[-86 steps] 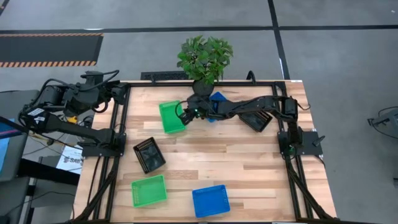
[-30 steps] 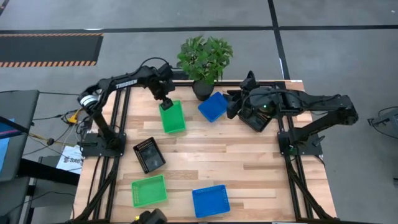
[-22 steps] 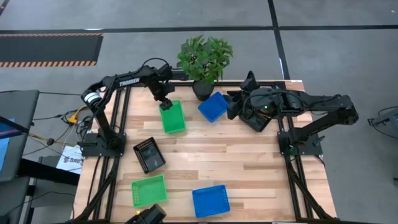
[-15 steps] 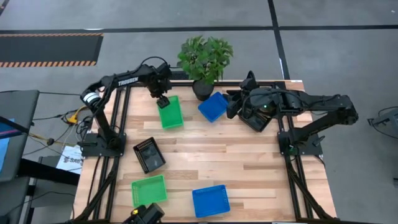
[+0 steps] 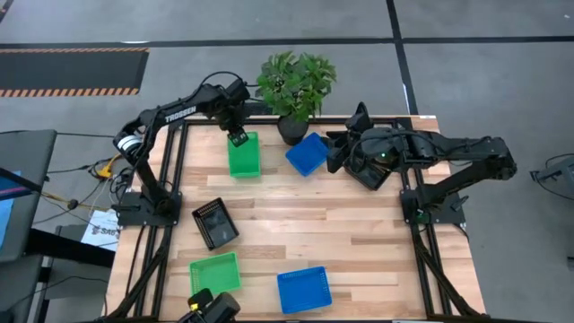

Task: Stack baskets by color
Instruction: Stack the right green basket on the top left green basket

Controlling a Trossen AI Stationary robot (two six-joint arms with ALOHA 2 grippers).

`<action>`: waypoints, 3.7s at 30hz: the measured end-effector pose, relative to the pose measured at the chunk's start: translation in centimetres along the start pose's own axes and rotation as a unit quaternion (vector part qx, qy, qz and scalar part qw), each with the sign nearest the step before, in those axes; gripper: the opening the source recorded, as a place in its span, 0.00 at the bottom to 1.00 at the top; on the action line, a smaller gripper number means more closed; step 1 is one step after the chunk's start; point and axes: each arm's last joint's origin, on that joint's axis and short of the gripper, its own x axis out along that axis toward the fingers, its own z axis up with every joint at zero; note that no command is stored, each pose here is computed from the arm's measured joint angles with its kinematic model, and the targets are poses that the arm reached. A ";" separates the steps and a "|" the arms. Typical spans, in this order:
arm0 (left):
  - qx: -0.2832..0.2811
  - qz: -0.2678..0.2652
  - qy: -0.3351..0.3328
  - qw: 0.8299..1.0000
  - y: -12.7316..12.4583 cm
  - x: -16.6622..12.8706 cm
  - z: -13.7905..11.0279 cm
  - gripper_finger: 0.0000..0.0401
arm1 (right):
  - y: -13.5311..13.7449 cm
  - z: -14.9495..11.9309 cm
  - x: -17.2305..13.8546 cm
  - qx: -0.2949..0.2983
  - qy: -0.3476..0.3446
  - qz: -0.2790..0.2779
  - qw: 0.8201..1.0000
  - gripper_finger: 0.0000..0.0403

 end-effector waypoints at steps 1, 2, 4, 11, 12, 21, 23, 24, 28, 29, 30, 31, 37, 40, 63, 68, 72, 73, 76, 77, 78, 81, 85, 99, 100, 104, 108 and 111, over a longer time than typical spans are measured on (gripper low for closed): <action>0.001 0.001 0.000 1.000 0.0 0.0 0.0 0.36 | 0.0 0.0 0.0 0.000 0.001 0.001 1.000 0.35; 0.004 0.002 0.001 1.000 0.0 0.0 0.0 0.35 | 0.1 -0.1 -0.1 -0.001 0.002 0.003 1.000 0.35; 0.011 0.001 0.003 1.000 -0.1 0.1 0.1 0.32 | 0.2 -0.2 -0.2 -0.003 0.003 0.005 1.000 0.35; 0.034 0.001 -0.004 0.999 -0.5 0.2 0.3 0.19 | 0.2 -0.2 -0.2 -0.005 0.005 0.004 1.000 0.35; 0.034 0.001 -0.004 0.999 -0.5 0.2 0.3 0.15 | 0.2 -0.2 -0.2 -0.005 0.005 0.003 1.000 0.35; 0.041 0.002 0.000 0.999 -0.4 0.2 0.2 0.01 | 0.1 -0.3 -0.2 -0.008 0.007 0.002 1.000 0.35; 0.040 -0.010 0.005 0.999 -0.5 0.2 0.1 0.01 | 0.1 -0.3 -0.2 -0.008 0.007 0.002 1.000 0.35; 0.036 -0.018 0.006 0.999 -0.6 0.2 0.0 0.01 | 0.1 -0.3 -0.2 -0.008 0.007 0.002 1.000 0.35; 0.002 -0.055 0.003 0.998 -0.3 0.2 -0.1 0.00 | 0.1 -0.3 -0.2 -0.008 0.007 0.002 1.000 0.35; -0.008 -0.061 0.003 0.998 -0.2 0.2 -0.2 0.00 | 0.1 -0.3 -0.2 -0.008 0.007 0.002 1.000 0.35; -0.017 -0.065 0.003 0.998 0.0 0.2 -0.2 0.00 | 0.1 -0.3 -0.2 -0.008 0.007 0.002 1.000 0.35; -0.024 -0.069 0.004 0.997 0.2 0.2 -0.3 0.00 | 0.1 -0.3 -0.2 -0.008 0.007 0.002 1.000 0.35; -0.049 -0.076 0.023 0.996 1.0 0.2 -0.9 0.00 | 0.1 -0.3 -0.2 -0.007 0.008 0.002 1.000 0.35; -0.064 -0.091 0.019 0.994 1.3 0.1 -1.0 0.00 | 0.1 -0.3 -0.2 -0.007 0.008 0.002 1.000 0.35; -0.097 -0.131 -0.003 0.987 1.4 -0.2 -0.8 0.00 | 0.4 -0.5 -0.4 -0.011 0.011 0.009 1.000 0.35; -0.113 -0.130 -0.001 0.985 1.4 -0.2 -0.8 0.00 | 0.6 -0.6 -0.5 -0.013 0.012 0.013 1.000 0.35; -0.135 -0.130 0.003 0.982 1.4 -0.2 -0.8 0.00 | 0.6 -0.6 -0.5 -0.013 0.012 0.013 1.000 0.35; -0.140 -0.130 0.004 0.982 1.4 -0.2 -0.9 0.00 | 0.6 -0.6 -0.5 -0.013 0.012 0.013 1.000 0.35; -0.145 -0.139 0.005 0.980 1.3 -0.3 -0.9 0.01 | 0.6 -0.6 -0.5 -0.013 0.012 0.013 1.000 0.35; -0.146 -0.146 0.004 0.978 1.3 -0.3 -0.9 0.02 | 0.6 -0.6 -0.5 -0.013 0.012 0.013 1.000 0.35; -0.146 -0.150 0.004 0.978 1.2 -0.3 -0.9 0.03 | 0.6 -0.6 -0.5 -0.013 0.012 0.013 1.000 0.35; -0.146 -0.156 0.003 0.977 1.2 -0.3 -0.8 0.08 | 0.6 -0.6 -0.5 -0.013 0.012 0.013 1.000 0.35; -0.150 -0.155 0.004 0.977 1.2 -0.3 -0.8 0.14 | 0.6 -0.6 -0.5 -0.013 0.012 0.013 1.000 0.35; -0.151 -0.145 0.005 0.978 0.9 0.9 -0.8 0.29 | 0.6 -0.6 -0.5 -0.012 0.012 0.013 1.000 0.35; -0.155 -0.140 0.004 0.978 0.9 1.0 -0.8 0.29 | 0.6 -0.6 -0.5 -0.012 0.012 0.013 1.000 0.35; -0.162 -0.126 0.007 0.979 0.9 2.0 -1.2 0.30 | 0.6 -0.6 -0.5 -0.012 0.012 0.013 1.000 0.35; -0.158 -0.119 0.014 0.980 0.8 2.4 -1.5 0.25 | 0.6 -0.6 -0.5 -0.014 0.012 0.013 1.000 0.35; -0.155 -0.115 0.013 0.981 0.8 2.5 -1.5 0.17 | 0.6 -0.6 -0.5 -0.014 0.012 0.013 1.000 0.35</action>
